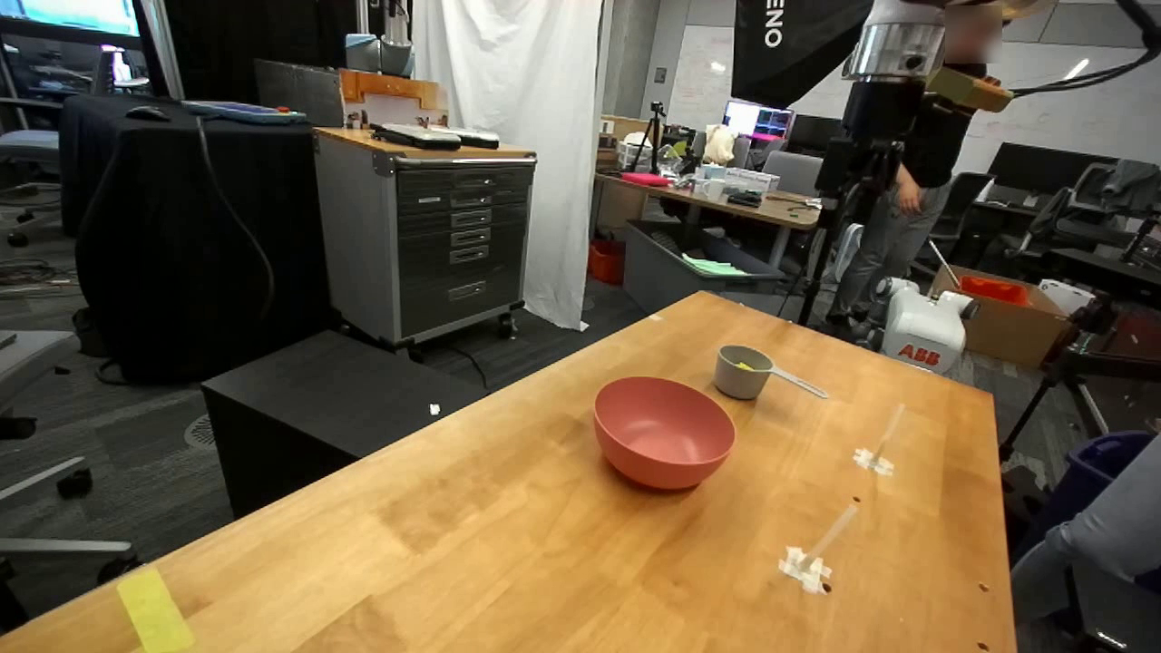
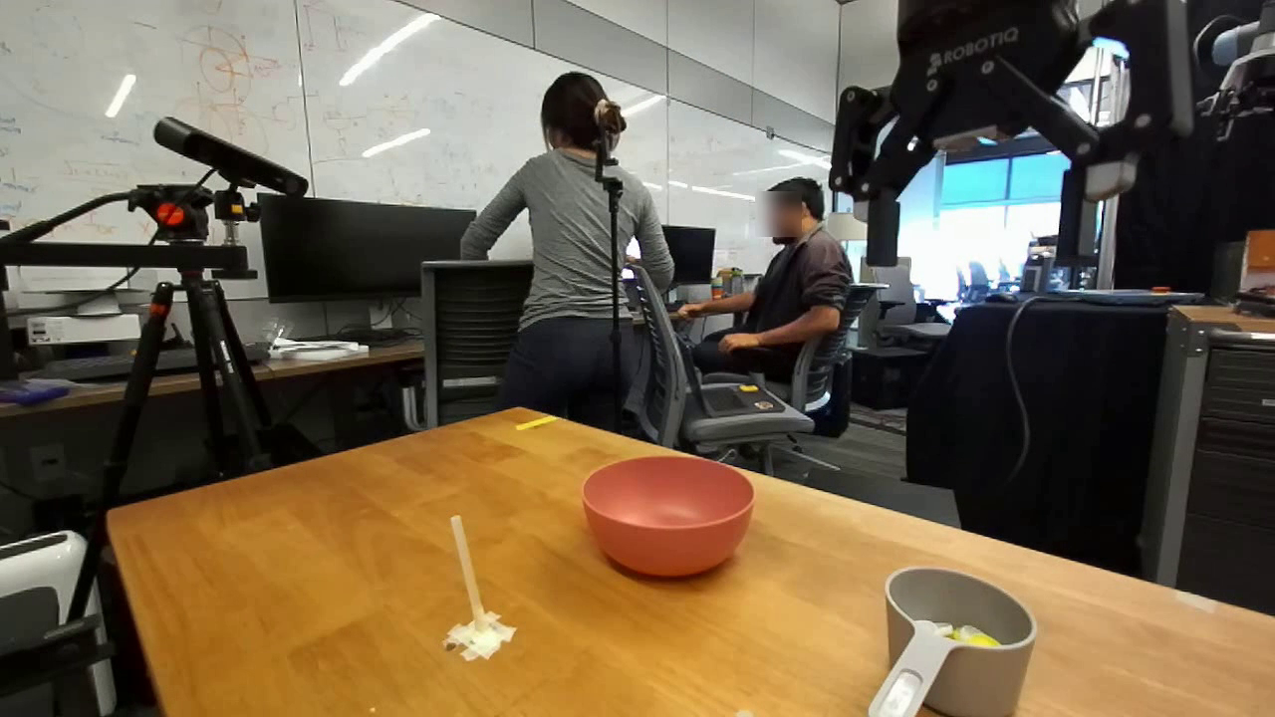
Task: Pour the contents of the grey pot in the peach bowl
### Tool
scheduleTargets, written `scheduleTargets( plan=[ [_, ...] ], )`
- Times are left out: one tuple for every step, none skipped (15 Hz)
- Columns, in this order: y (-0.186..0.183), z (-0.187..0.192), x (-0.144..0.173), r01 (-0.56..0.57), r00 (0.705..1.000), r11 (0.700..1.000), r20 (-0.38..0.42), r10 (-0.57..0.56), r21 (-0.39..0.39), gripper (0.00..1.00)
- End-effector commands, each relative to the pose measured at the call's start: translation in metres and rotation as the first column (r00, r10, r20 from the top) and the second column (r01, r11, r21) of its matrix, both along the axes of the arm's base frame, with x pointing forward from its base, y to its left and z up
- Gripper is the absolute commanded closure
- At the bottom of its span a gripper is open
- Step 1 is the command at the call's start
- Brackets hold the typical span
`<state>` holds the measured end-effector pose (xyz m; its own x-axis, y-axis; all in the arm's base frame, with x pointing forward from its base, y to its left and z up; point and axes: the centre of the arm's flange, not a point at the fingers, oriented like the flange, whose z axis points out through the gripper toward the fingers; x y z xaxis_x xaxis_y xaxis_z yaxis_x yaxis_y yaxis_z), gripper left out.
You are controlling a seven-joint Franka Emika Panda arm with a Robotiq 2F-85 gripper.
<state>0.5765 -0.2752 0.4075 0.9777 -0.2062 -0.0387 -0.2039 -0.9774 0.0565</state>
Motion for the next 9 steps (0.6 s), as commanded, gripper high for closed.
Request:
scheduleTargets(
  plan=[
    [-0.006,-0.023,0.003,-0.014,1.0,1.0,0.011,0.015,-0.025,0.0],
    [-0.005,-0.032,0.003,-0.02,1.0,0.999,0.003,0.02,-0.031,0.0],
    [-0.005,-0.039,0.001,-0.027,1.0,0.999,-0.004,0.027,-0.035,0.0],
    [-0.005,-0.047,0.001,-0.038,0.999,0.998,-0.011,0.037,-0.044,0.0],
    [-0.005,-0.054,0.0,-0.044,0.999,0.998,-0.015,0.043,-0.05,0.0],
    [-0.006,-0.063,-0.001,-0.05,0.999,0.997,-0.023,0.049,-0.055,0.0],
    [-0.006,-0.071,0.0,-0.059,0.998,0.996,-0.027,0.057,-0.063,0.0],
    [-0.007,-0.079,-0.001,-0.065,0.997,0.996,-0.034,0.062,-0.066,0.0],
    [-0.007,-0.087,-0.001,-0.076,0.996,0.994,-0.042,0.073,-0.075,0.0]
  ],
)
